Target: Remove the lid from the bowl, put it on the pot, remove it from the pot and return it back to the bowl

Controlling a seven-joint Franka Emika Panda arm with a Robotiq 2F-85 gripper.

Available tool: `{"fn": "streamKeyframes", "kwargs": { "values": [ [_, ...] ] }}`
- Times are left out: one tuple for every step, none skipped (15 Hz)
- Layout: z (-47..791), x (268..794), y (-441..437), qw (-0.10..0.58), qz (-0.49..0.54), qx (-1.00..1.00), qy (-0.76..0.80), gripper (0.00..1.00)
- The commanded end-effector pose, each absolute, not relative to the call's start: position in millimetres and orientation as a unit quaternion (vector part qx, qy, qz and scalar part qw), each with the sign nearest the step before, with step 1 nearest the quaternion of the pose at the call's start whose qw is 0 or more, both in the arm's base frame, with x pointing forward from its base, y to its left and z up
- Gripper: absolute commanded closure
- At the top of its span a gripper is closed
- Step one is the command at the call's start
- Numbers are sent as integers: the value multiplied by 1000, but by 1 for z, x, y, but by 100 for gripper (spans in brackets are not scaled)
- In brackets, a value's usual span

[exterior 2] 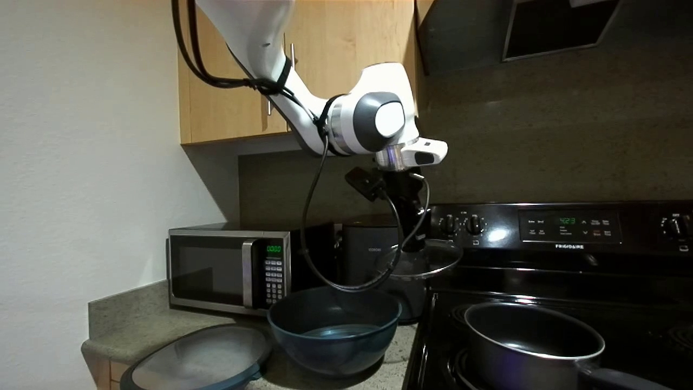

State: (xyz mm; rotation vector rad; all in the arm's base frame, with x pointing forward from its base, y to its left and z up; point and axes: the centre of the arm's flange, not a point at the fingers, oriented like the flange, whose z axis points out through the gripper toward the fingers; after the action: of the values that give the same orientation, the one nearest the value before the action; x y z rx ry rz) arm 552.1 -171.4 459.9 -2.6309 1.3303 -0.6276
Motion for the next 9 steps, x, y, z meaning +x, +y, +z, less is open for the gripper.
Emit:
{"fn": "streamKeyframes", "kwargs": {
  "values": [
    [460,552,-171,64,-208,-871,440,78],
    [465,553,-178,67,-213,-866,448,78],
    [470,552,-189,72,-218,-854,467,78],
    [477,549,-203,80,-221,-838,492,78],
    [483,545,-218,88,-224,-822,516,78],
    [487,539,-235,96,-223,-809,536,78],
    [490,533,-250,103,-226,-793,556,78],
    [490,528,-265,109,-227,-778,576,78],
    [489,524,-279,116,-226,-762,596,78]
  ]
}}
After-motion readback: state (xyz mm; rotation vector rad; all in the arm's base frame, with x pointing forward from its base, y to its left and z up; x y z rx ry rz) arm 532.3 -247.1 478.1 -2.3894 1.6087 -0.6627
